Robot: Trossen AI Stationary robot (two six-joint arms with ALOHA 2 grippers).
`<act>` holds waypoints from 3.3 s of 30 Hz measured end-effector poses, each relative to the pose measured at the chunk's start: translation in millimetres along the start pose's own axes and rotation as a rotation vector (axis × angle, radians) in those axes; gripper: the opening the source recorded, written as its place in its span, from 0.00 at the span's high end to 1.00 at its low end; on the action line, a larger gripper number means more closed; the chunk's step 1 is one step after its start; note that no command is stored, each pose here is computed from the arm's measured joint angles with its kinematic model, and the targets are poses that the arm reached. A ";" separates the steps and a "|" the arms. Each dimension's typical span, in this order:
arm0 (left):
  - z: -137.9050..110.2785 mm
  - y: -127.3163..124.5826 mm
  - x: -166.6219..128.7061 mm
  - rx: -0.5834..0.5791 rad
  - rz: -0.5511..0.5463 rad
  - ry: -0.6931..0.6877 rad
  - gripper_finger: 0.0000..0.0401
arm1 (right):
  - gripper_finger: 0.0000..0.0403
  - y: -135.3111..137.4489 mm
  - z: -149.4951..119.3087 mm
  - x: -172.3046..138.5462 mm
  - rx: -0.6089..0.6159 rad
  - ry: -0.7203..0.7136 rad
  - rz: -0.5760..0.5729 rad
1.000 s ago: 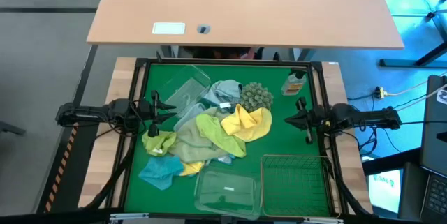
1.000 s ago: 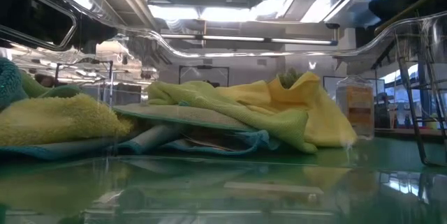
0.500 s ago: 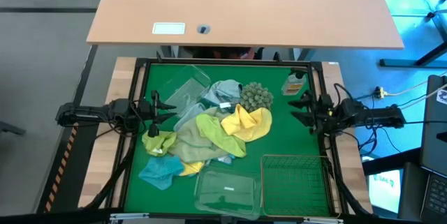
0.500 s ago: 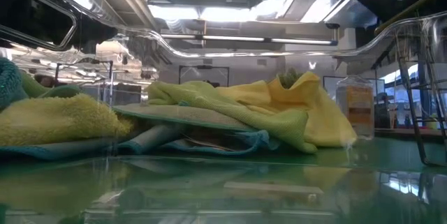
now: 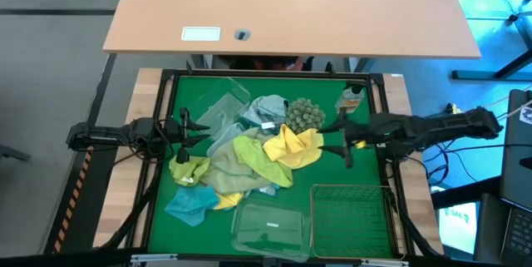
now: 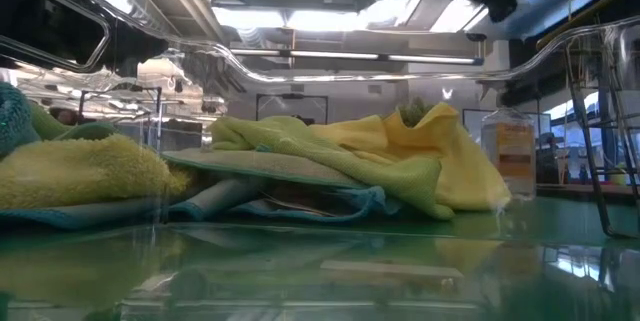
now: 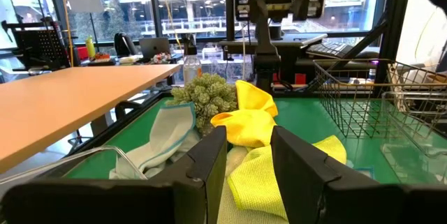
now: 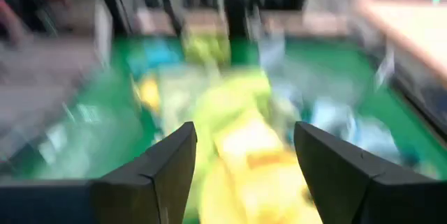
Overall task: Sort microfiber towel by color & place in baskets
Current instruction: Put the yellow microfiber cloth into the wire basket
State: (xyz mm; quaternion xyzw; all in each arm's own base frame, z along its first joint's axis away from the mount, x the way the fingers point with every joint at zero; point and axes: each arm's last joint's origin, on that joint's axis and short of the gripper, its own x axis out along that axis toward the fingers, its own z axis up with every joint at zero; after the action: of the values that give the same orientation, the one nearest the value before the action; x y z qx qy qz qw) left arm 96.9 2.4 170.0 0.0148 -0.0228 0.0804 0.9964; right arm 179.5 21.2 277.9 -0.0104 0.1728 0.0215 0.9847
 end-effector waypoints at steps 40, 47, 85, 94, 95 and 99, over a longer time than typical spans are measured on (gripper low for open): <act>0.0 0.0 0.0 0.000 0.000 0.000 0.73 | 0.98 3.6 -0.8 111.2 -0.593 0.778 -0.035; 0.1 0.0 0.0 -0.001 0.000 0.000 0.73 | 0.99 2.4 77.7 81.8 -0.560 0.782 -0.047; 0.0 0.0 0.0 0.000 0.000 0.000 0.73 | 1.00 120.5 214.4 -104.5 -0.136 0.320 0.297; 0.0 0.0 0.0 0.000 0.000 0.000 0.73 | 1.00 149.7 204.5 -136.2 -0.036 0.291 0.334; 0.0 0.0 0.0 0.000 0.000 0.000 0.73 | 1.00 151.6 203.6 -138.8 -0.020 0.295 0.343; 0.1 0.0 0.0 0.000 0.000 0.000 0.73 | 1.00 157.7 199.6 -145.8 0.049 0.321 0.365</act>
State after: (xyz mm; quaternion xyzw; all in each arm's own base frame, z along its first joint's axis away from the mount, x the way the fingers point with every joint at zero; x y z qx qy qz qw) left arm 96.9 2.3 170.1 0.0146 -0.0230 0.0804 0.9964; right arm 103.1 178.6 513.2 0.0415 0.3264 0.1932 0.9244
